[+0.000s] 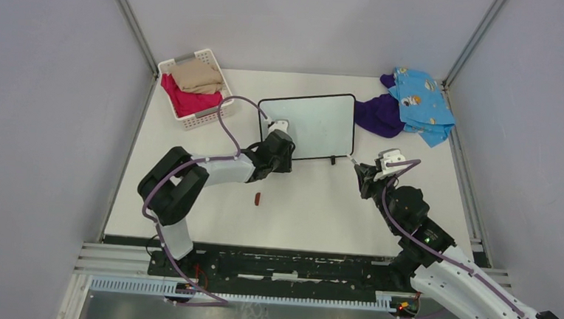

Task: Write a sentence on the whiteboard
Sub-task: Move the whiteboard stand to the center of the board.

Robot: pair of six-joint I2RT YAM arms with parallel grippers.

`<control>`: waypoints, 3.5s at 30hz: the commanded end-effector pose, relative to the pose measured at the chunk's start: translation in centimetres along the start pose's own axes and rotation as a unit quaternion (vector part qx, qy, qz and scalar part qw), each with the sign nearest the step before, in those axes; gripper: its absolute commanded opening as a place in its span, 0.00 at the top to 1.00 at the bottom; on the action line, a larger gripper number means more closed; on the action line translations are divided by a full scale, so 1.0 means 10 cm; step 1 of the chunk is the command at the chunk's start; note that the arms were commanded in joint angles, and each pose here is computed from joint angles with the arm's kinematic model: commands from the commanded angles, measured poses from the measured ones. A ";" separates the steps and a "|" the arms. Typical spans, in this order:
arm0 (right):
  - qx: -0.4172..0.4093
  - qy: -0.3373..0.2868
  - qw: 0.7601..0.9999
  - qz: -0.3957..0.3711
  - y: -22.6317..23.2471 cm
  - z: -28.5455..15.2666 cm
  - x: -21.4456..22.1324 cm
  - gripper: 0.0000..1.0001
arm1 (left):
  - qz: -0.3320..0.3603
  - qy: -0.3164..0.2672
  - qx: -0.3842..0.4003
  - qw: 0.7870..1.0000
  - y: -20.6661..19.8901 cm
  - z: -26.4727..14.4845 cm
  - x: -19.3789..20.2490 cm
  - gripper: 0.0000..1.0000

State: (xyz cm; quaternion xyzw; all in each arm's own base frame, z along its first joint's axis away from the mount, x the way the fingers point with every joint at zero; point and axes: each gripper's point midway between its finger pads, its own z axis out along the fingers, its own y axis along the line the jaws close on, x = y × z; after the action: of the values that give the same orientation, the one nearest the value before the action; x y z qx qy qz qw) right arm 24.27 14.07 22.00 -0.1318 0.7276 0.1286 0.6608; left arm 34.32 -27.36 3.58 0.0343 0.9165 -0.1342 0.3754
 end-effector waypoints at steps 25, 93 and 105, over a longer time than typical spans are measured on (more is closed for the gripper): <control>0.023 -0.019 1.000 0.000 -0.12 -0.09 -0.18 1.00 | 0.012 -0.030 0.013 0.999 -0.26 -0.15 0.12 0.87; -0.022 -0.097 0.994 0.033 -0.02 -0.28 -0.66 1.00 | 0.081 -0.248 -0.220 0.940 1.16 -2.45 -2.08 0.00; -0.028 -0.099 0.994 0.027 0.00 -0.27 -0.65 1.00 | 0.021 -0.219 -0.204 0.954 1.53 -2.03 -2.02 0.00</control>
State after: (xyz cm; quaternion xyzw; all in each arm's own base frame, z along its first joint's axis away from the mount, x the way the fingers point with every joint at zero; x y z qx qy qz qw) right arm 22.56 13.33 25.68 -0.1253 0.6890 0.1642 0.6947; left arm 35.22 -5.21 27.38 -0.0504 0.8277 0.1332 0.5429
